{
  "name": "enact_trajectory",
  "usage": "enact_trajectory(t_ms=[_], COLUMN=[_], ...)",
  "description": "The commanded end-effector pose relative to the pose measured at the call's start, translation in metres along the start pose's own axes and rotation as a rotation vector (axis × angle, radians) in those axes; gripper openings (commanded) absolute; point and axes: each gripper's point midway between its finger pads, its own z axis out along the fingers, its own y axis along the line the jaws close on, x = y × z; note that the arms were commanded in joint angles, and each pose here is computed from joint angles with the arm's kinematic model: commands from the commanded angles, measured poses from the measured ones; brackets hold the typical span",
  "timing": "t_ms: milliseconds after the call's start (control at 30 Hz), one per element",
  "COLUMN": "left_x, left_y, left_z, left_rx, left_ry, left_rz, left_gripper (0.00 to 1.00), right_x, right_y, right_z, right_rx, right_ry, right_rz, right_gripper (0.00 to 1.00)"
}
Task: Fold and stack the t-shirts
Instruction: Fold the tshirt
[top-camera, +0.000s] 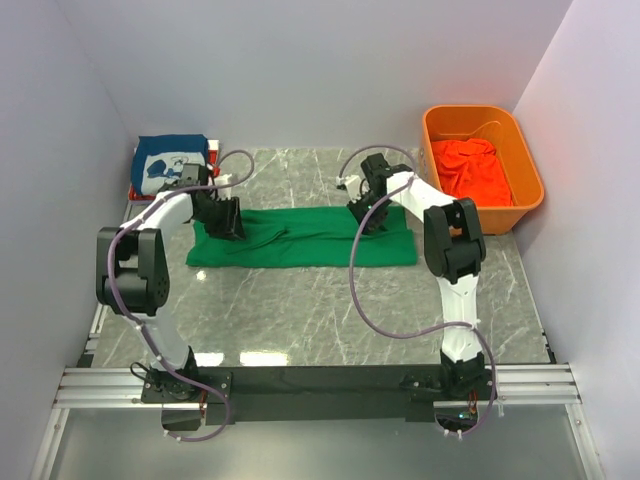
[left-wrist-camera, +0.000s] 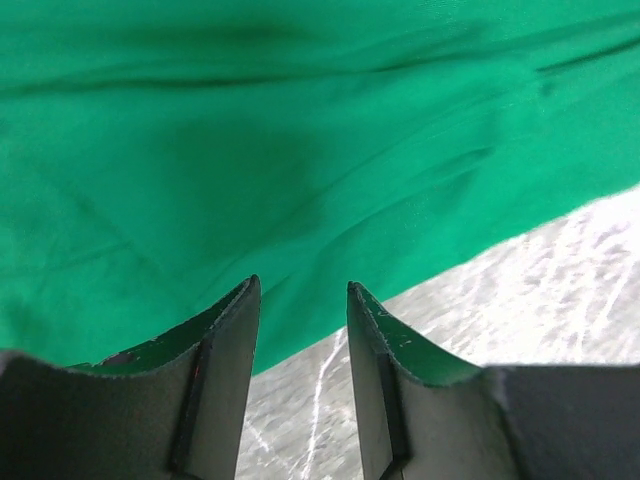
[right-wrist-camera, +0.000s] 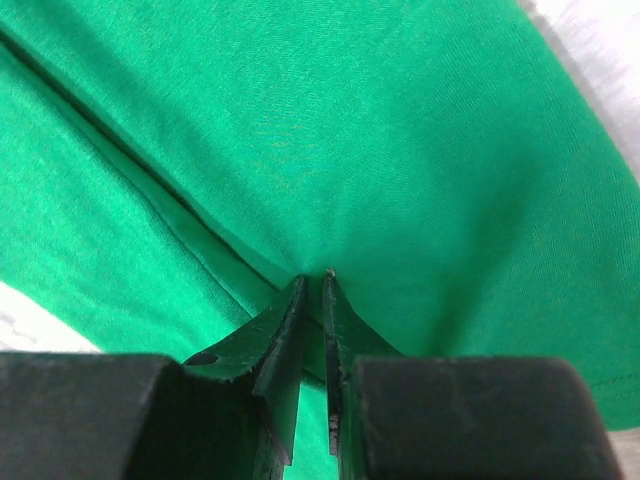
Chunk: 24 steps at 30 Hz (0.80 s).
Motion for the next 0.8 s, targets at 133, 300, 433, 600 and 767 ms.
enact_trajectory(t_ms=[133, 300, 433, 600, 767], left_x=[-0.003, 0.007, -0.002, 0.0, -0.015], left_y=[0.001, -0.008, -0.021, -0.025, -0.014], left_z=[-0.027, -0.023, -0.007, 0.029, 0.054], left_rx=[-0.081, -0.08, -0.074, -0.083, -0.121], left_ry=[-0.076, -0.05, -0.041, 0.049, 0.084], left_rz=[0.058, 0.086, 0.123, 0.136, 0.126], left_gripper=[0.43, 0.39, 0.38, 0.35, 0.29], right_x=[0.079, 0.135, 0.128, 0.105, 0.112], right_y=[0.058, 0.13, 0.182, 0.158, 0.134], right_z=[-0.009, -0.042, -0.085, -0.106, -0.103], right_rx=[-0.161, -0.33, -0.531, -0.408, -0.287], right_ry=[0.196, 0.248, 0.116, -0.02, -0.005], right_rz=[0.122, 0.103, 0.083, 0.079, 0.089], right_gripper=[0.16, 0.15, 0.16, 0.17, 0.16])
